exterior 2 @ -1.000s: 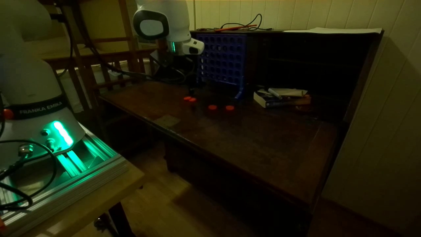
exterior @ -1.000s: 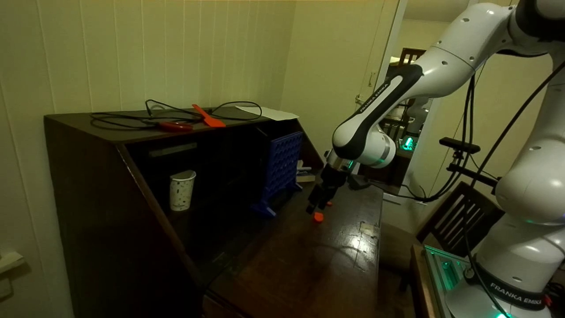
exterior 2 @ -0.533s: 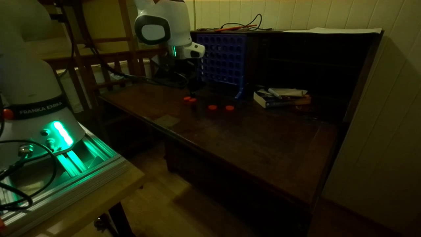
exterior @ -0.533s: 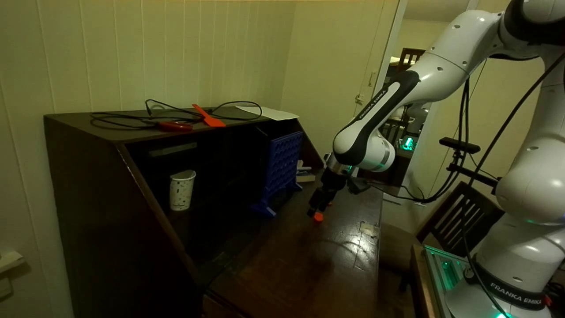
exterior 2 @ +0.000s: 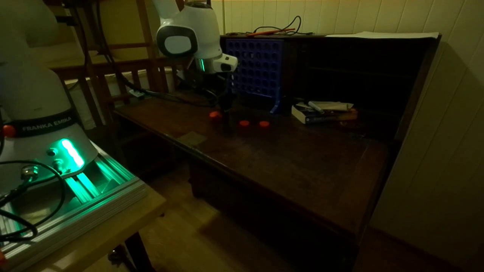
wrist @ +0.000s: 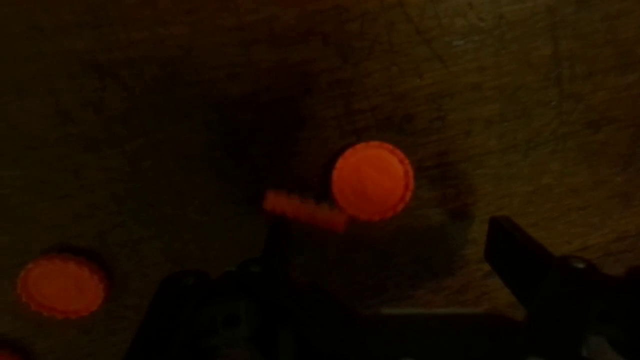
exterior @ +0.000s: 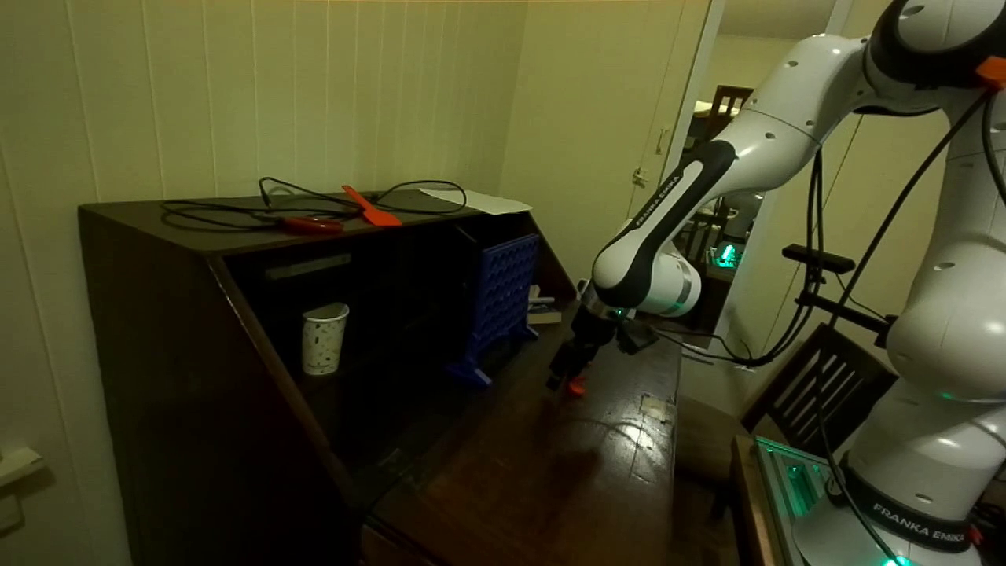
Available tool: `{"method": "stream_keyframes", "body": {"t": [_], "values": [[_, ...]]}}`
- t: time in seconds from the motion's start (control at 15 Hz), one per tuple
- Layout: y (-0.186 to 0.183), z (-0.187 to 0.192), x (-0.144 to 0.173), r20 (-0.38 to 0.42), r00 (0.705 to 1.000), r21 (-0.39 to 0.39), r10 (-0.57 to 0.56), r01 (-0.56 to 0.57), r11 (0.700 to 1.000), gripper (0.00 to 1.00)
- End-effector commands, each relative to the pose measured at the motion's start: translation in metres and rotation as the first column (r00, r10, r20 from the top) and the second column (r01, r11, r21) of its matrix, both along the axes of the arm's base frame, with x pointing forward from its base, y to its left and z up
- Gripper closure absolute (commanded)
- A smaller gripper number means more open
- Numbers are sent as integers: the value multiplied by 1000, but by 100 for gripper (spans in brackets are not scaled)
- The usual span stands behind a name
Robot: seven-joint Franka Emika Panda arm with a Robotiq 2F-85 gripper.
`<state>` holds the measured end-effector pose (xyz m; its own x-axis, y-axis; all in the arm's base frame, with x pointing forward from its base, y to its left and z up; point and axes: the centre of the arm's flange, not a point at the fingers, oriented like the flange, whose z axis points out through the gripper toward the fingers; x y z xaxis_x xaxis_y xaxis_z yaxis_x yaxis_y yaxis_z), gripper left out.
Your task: Pick up the orange object and put it in the blue object
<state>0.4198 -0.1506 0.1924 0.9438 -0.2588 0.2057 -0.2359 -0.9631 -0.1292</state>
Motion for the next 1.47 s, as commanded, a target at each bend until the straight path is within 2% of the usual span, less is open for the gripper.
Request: {"method": "stream_keyframes", "body": {"t": [0.0,0.47,1.4], "values": [[-1,-1,6,11,1000,-30,-17,17,999,0],[-12,15,-4,13,999,-53,-45,46,998,0],[8,17,-8,-63,994,-135,91,-99,986,0]]}}
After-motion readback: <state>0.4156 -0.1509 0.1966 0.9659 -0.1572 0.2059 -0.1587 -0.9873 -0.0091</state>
